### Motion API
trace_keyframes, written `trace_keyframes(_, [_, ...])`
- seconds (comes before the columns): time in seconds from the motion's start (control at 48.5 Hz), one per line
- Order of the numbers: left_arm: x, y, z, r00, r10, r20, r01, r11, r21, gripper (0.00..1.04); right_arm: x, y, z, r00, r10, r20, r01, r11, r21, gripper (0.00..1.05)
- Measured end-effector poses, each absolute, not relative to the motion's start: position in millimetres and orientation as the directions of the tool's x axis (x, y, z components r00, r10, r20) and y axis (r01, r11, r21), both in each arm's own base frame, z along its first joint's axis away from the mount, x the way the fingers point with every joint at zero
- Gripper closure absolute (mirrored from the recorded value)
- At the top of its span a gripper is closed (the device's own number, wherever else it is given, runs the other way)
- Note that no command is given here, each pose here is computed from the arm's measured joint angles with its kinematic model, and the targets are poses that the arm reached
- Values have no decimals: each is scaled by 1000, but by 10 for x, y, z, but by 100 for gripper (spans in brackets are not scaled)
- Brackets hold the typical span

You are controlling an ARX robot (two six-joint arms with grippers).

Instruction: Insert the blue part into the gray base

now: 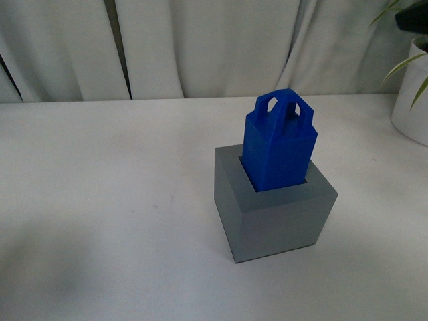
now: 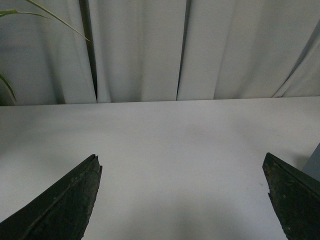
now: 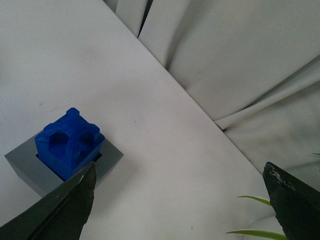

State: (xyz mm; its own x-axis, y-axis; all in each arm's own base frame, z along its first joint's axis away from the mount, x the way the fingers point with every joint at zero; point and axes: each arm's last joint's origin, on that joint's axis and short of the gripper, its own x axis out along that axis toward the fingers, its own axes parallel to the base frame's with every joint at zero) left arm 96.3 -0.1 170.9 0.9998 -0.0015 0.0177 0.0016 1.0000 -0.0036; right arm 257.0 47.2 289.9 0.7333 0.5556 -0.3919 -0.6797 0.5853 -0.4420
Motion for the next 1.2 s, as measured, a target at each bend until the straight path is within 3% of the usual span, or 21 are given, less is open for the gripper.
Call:
trace_keyframes(0.103, [963, -1, 1709, 1000, 0, 18, 0, 1000, -4, 6, 2571, 472, 2884, 732, 554, -396, -681, 591, -432, 7])
trace_keyframes(0.144, [963, -1, 1709, 1000, -1, 18, 1, 1000, -4, 6, 2570, 492, 2869, 781, 504, -369, -624, 647, -438, 10])
trace_keyframes(0.186, [963, -1, 1709, 1000, 0, 18, 0, 1000, -4, 6, 2549, 499, 2822, 891, 360, -275, -451, 767, -456, 17])
trace_keyframes(0.227, [963, -1, 1709, 1000, -2, 18, 2, 1000, -4, 6, 2517, 479, 2770, 944, 262, -201, -326, 839, -436, 22])
trace_keyframes(0.351, [963, 0, 1709, 1000, 1, 18, -1, 1000, -4, 6, 2307, 316, 2574, 1000, 7, -17, -10, 986, -168, 44])
trace_keyframes(0.433, [963, -1, 1709, 1000, -1, 18, 1, 1000, -4, 6, 2134, 246, 2432, 1000, -3, 8, 4, 998, -70, 62])
trace_keyframes(0.701, [963, -1, 1709, 1000, -1, 18, 1, 1000, -4, 6, 1833, 144, 2115, 1000, 6, -9, -7, 1000, -21, 104])
trace_keyframes(1.196, [963, -1, 1709, 1000, -1, 18, 1, 1000, -4, 6, 1433, 3, 1818, 1000, 0, -9, 0, 1000, -13, 103])
